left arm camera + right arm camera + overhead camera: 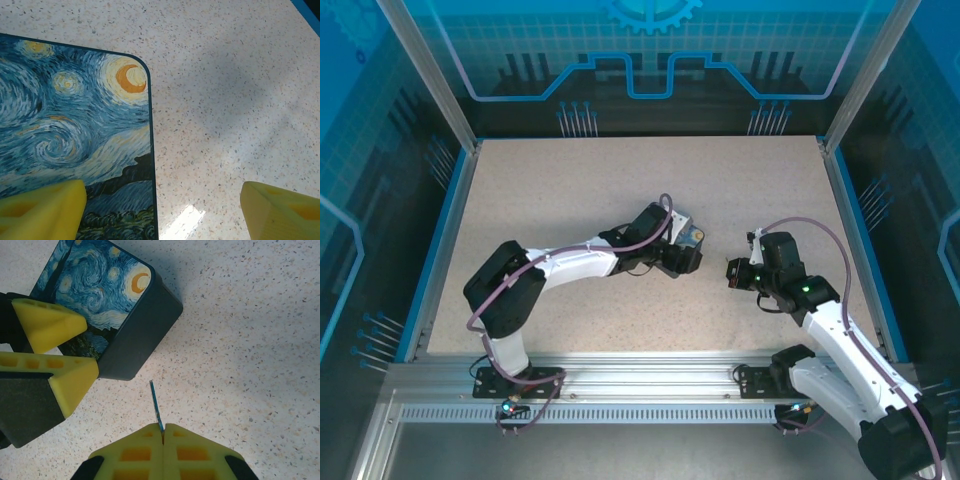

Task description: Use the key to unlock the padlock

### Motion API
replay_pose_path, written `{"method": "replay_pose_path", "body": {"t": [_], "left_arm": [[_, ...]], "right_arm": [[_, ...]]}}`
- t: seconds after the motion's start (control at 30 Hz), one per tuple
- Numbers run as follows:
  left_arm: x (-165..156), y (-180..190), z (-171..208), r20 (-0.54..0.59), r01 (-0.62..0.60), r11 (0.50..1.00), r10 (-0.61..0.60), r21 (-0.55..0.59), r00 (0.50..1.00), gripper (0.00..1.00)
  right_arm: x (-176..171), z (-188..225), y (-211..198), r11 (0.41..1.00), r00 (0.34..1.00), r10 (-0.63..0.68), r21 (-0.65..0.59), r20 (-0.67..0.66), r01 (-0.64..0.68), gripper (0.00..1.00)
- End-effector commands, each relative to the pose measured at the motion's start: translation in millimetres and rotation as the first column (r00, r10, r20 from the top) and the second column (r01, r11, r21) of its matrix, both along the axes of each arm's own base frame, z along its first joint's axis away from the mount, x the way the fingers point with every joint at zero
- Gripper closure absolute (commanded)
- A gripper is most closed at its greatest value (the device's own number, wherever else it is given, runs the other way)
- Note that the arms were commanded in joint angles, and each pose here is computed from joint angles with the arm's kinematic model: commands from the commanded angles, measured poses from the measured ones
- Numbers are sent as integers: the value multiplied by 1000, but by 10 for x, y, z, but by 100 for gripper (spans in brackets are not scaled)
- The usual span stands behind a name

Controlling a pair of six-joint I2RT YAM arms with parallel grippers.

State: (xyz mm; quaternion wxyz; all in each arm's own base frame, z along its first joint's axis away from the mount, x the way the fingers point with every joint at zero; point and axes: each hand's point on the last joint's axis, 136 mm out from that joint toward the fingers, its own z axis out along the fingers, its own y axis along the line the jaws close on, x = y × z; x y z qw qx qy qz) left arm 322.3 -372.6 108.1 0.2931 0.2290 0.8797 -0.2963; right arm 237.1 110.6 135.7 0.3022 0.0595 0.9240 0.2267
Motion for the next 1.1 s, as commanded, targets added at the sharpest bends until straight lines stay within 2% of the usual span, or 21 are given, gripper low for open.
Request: {"method": "replay_pose_path", "body": {"t": [0.0, 0.37, 0.57, 0.77, 0.9, 1.07], "left_arm": [[-57, -49, -64, -52, 3, 1000, -3, -1, 999, 18], [134, -274, -81, -37, 26, 1000, -27, -14, 999, 18], [187, -222, 404, 69, 36, 997, -31, -72, 997, 16], [163, 217, 806, 146, -11, 991, 31, -134, 989, 16], [130, 649, 778, 131, -76, 984, 98, -164, 987, 17], [101, 1066, 551, 75, -144, 971, 161, -189, 984, 18]], "right_arm": [[23, 60, -34, 1000, 1000, -21, 11, 7, 21, 100], [-2, 69, -31, 1000, 1000, -20, 18, 3, 20, 100], [14, 45, 13, 999, 1000, -9, 37, -4, 9, 100], [102, 33, 210, 993, 999, 43, 110, -7, -42, 100], [214, 56, 413, 986, 994, 108, 130, -9, -106, 100], [405, 88, 696, 971, 985, 174, 163, 4, -172, 100]]}}
